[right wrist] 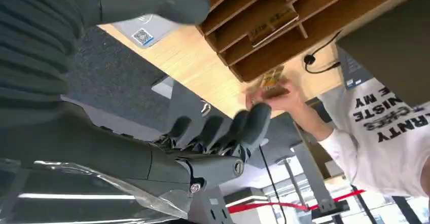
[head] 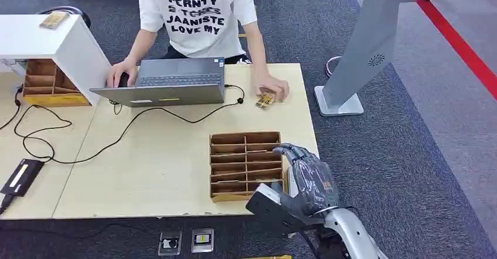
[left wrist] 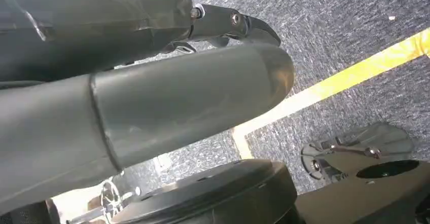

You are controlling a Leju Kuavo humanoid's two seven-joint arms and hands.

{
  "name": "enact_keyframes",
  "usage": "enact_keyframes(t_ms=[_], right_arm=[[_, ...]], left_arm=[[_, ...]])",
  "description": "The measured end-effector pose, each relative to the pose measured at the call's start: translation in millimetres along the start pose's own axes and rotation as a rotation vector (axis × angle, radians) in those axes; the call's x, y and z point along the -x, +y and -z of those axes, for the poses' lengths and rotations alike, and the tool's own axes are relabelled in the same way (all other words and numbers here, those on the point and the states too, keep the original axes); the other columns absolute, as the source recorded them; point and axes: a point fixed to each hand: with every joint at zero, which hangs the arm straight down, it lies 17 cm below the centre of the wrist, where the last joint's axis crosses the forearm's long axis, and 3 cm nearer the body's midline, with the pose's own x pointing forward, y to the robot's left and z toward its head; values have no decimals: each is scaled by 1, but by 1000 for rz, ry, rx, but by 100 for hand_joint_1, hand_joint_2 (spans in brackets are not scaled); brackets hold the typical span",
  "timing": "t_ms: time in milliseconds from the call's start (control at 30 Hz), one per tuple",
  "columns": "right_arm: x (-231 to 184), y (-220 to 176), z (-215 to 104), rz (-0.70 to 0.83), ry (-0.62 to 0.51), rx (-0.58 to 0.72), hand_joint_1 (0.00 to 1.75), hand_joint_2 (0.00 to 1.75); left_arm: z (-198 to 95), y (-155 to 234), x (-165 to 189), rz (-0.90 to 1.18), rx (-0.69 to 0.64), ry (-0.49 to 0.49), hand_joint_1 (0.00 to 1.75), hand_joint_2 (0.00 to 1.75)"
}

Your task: Pass the card to the sensor for recognition and then transmit it.

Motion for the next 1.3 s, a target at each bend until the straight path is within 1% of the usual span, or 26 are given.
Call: enact_keyframes(t_ms=[433,700,800,833,900,1033,1100,1167,1233,1267,1300], right_arm=[[-18,17,-4,-2,-36,-30,0,175],[-28,30,-4,-71,-69,-58,0,175],[-31,33,-1,-83,-77,-63,7,175],[-31,34,-1,-89,-81,-66,14,175],[-33,37,-1,-95,-88,-74,12,175],[-38,44,0,-100,-102,-87,21,175],[-40,50,1,-107,-115,-99,19,175],[-42,54,1,-106,-119,-108,31,175],[-44,58,2,-111,-127,-115,35,175],[-45,61,2,-115,-130,-121,42,175],[-45,64,2,-118,-132,-126,42,175]], left_arm=[[0,4,-9,9,-4,-15,0,0],[1,5,-4,-32,-3,-1,0,0],[1,5,-2,-42,-4,0,0,0],[1,6,-1,-44,-6,0,0,0],[1,6,0,-46,-7,1,0,0],[2,7,0,-55,-9,4,0,0],[2,7,1,-65,-7,7,0,0],[2,7,1,-70,-6,8,0,0],[2,7,2,-76,-5,12,0,0],[2,6,3,-78,-5,14,0,0],[2,6,3,-79,-4,14,0,0]])
